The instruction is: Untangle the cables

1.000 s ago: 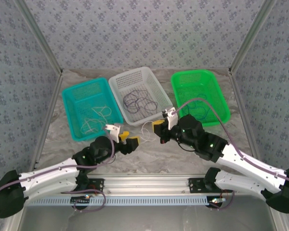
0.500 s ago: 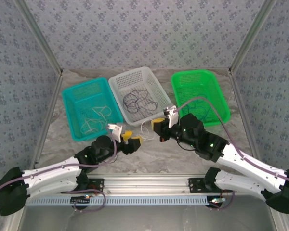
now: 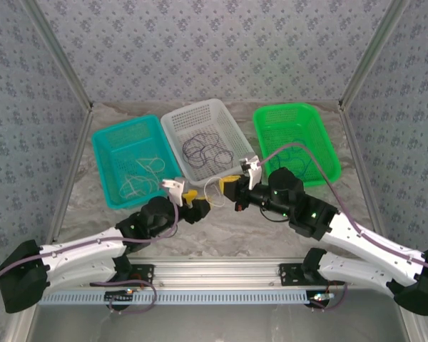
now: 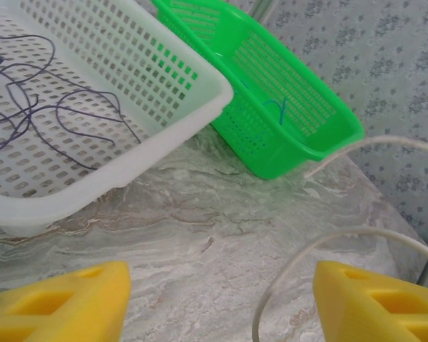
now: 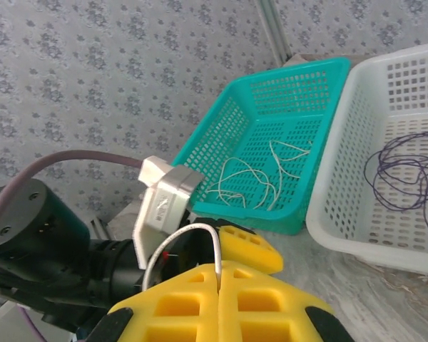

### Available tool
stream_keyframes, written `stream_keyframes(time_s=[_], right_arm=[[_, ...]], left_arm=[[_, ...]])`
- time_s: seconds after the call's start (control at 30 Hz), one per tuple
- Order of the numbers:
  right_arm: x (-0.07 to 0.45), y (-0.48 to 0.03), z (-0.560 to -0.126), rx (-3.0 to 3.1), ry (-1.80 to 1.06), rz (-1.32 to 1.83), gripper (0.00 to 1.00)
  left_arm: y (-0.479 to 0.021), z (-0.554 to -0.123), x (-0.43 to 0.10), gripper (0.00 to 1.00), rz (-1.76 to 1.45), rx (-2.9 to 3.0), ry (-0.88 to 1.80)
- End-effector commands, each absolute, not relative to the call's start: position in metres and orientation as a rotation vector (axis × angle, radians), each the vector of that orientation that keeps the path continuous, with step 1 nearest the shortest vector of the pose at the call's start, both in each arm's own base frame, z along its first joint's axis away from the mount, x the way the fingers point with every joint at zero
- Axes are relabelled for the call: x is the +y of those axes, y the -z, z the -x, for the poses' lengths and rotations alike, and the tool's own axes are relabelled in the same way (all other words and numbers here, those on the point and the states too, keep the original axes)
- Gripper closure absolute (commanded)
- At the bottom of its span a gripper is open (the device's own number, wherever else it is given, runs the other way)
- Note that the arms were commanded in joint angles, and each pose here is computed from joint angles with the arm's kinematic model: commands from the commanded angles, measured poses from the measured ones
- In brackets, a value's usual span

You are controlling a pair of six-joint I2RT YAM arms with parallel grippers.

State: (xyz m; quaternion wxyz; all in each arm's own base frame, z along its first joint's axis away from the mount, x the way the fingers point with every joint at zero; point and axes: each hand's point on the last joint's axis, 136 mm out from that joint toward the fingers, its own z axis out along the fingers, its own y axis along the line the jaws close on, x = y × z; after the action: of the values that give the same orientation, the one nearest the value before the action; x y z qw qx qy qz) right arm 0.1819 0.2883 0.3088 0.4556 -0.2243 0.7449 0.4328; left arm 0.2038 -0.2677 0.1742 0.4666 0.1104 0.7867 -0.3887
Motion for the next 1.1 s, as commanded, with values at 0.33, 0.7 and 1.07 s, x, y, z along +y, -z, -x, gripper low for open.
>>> stream_keyframes(time_s=[0.33,0.7,1.07], right_arm=[[0.273,-0.361,-0.178,1.716,-1.095,0.517,1.0],[0.268,-0.375,-0.211,1.714,-0.975,0.405,1.0],[0.266,-0.374,-0.242,1.751,-0.941,0.321,1.0]], left_arm=[[-0.151,-0.228,-0.234,0.6,-0.169,2.089,0.593],[-0.151,-0.221,-0.229,0.77,-0.303,2.115,0.508],[-0.142,-0.216,-0.215,1.0,-0.414,2.142,0.373]])
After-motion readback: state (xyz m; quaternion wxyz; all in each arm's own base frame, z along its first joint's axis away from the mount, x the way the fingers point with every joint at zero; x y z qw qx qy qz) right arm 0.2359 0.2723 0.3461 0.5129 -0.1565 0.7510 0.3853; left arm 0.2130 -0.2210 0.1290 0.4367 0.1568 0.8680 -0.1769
